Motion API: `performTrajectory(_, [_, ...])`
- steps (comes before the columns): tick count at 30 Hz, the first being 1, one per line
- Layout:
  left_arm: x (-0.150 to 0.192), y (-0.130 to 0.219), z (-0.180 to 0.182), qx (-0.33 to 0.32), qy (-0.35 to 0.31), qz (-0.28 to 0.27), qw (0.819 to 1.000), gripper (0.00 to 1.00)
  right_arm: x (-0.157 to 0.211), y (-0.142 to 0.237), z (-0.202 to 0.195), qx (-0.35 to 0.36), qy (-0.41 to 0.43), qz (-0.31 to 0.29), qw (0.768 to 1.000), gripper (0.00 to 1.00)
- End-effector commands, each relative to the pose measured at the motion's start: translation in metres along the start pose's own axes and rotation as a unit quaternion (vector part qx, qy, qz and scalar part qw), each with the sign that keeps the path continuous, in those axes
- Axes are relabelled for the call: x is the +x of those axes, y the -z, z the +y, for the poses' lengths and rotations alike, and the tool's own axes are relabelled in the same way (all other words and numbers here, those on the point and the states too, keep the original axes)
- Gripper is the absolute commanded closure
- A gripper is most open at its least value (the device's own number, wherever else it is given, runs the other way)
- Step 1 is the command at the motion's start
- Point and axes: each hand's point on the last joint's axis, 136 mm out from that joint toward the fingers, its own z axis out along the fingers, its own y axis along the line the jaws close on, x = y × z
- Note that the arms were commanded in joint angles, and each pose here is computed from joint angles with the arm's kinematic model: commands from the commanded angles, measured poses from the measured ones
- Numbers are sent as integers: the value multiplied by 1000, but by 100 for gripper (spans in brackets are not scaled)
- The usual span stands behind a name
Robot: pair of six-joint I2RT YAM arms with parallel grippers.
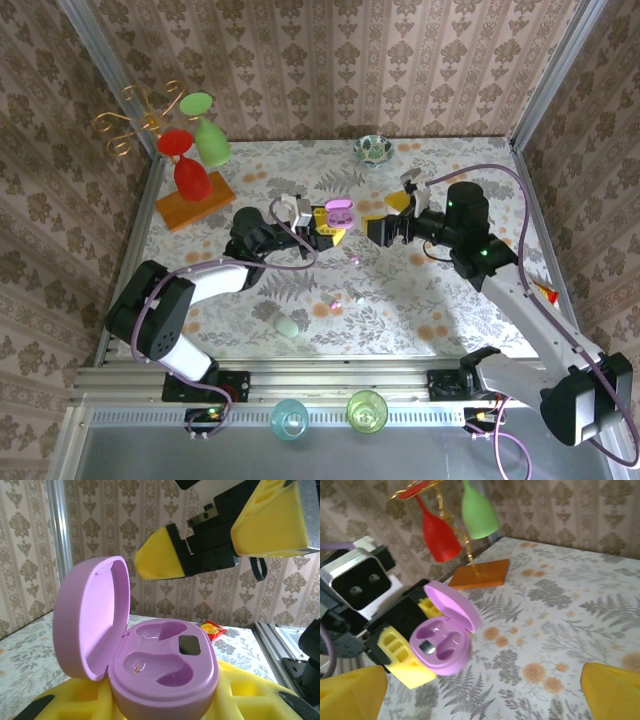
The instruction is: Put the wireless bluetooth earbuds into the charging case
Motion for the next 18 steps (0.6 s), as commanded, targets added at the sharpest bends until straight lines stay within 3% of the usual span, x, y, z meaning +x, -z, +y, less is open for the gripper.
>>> performTrajectory(1, [-4,7,5,-8,-2,-15,1000,80,13,6,-37,96,-49,9,994,0])
performTrajectory(5, [-2,15,14,-31,-8,-12,999,79,45,-1,-61,147,-82,75,983,0])
performTrajectory(11, [-1,23,16,-53,-23,0,998,79,94,-24,-75,163,-126,155,966,3])
performTrajectory(18, [-5,30,8,-62,-37,8,997,79,144,-67,-71,83,-165,252,950,10])
